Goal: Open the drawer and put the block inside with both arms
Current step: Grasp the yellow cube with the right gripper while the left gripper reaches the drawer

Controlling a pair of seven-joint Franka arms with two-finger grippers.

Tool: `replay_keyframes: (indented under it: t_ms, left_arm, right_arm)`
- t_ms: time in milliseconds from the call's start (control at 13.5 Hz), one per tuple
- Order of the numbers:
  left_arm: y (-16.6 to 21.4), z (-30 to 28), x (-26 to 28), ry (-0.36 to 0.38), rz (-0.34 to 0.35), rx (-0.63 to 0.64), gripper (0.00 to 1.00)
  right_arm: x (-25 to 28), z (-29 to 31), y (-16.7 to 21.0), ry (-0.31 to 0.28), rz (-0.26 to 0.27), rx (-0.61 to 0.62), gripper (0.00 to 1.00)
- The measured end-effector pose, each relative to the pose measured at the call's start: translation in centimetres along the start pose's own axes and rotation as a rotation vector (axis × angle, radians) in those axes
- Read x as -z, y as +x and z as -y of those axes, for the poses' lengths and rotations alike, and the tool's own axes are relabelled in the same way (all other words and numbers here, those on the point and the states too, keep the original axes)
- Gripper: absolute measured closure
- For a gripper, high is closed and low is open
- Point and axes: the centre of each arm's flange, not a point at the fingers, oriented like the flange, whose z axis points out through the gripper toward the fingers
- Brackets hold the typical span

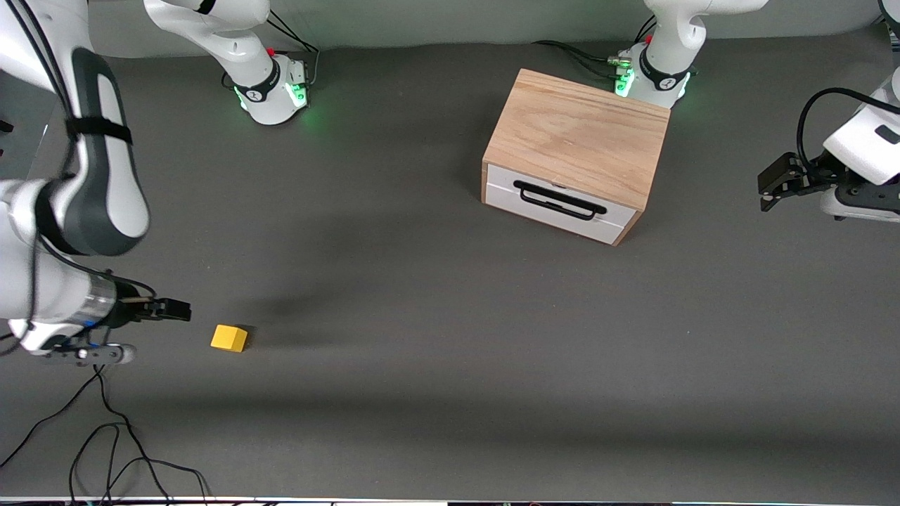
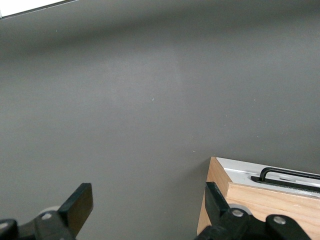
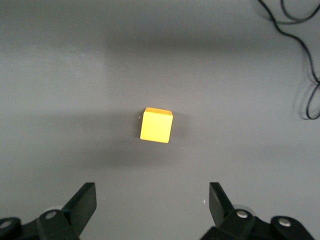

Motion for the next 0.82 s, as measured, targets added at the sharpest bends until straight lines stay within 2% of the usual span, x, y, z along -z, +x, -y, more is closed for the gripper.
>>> replay_keyframes:
  t_ms: [148,445,668,817]
  left_arm:
    - [0.0,-0.1,0.0,-0.001,0.004,-0.001,0.0]
    - [-0.1,-0.2,-0.1,-0.003,0.011,0.009,0.0]
    - [-0.6,-1.0,-0.4,-0.041,0.061,0.149,0.0]
    - [-0.9,-1.8,-0.6,-0.08,0.099,0.272,0.0]
  right_arm:
    - [-2.6,-0.2,0.2,-0.003,0.022,-0.006,0.0]
    - [-6.8,-1.3,1.3,-0.003,0.009,-0.024,0.0]
    - [-10.8,-1.0,1.8,0.003,0.017,-0.028,0.0]
    - [-12.3,-0.8,2.2,0.01,-0.002,-0.03,0.0]
